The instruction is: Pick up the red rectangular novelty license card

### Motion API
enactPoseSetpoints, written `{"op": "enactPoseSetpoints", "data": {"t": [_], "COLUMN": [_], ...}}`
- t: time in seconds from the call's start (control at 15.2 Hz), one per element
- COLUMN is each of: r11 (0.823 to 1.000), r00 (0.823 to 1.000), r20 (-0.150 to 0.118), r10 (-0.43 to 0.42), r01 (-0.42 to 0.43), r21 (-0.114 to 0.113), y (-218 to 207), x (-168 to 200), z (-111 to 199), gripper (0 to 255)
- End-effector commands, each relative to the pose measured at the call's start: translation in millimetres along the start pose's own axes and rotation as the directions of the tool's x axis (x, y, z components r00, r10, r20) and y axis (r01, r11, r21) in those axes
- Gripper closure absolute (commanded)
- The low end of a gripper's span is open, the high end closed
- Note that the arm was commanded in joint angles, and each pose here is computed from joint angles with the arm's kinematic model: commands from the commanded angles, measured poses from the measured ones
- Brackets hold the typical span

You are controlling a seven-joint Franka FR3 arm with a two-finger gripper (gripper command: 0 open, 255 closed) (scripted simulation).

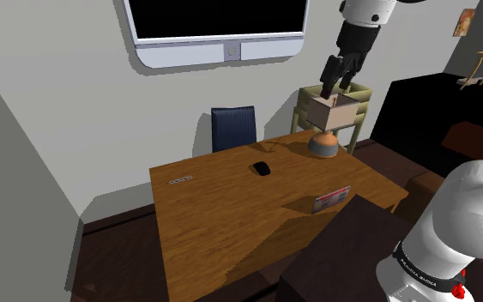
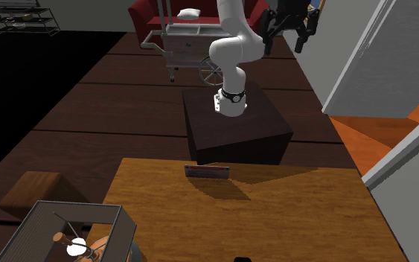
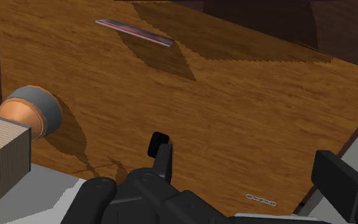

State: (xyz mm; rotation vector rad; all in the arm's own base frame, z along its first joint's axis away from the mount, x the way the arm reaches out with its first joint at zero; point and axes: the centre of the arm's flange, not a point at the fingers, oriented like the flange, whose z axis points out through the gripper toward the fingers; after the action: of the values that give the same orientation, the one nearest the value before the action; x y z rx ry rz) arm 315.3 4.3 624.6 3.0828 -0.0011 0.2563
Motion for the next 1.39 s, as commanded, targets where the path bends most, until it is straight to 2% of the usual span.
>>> {"op": "enactPoseSetpoints", "data": {"t": [0.0, 0.33, 0.66, 0.99, 1.32], "r11": [1.000, 0.987, 0.947, 0.882, 0.794], "r00": [1.000, 0.987, 0.949, 0.886, 0.800], "r20": [0.000, 0.001, -0.002, -0.009, -0.020], "r10": [0.000, -0.160, -0.316, -0.464, -0.600], "r01": [0.000, 0.160, 0.316, 0.463, 0.598], "r21": [0.000, 0.027, 0.054, 0.081, 0.105], "y": [0, 27, 57, 88, 119], "x": [0, -25, -46, -62, -73], "z": [0, 56, 113, 171, 229], "gripper": [0, 0, 0, 0, 0]}}
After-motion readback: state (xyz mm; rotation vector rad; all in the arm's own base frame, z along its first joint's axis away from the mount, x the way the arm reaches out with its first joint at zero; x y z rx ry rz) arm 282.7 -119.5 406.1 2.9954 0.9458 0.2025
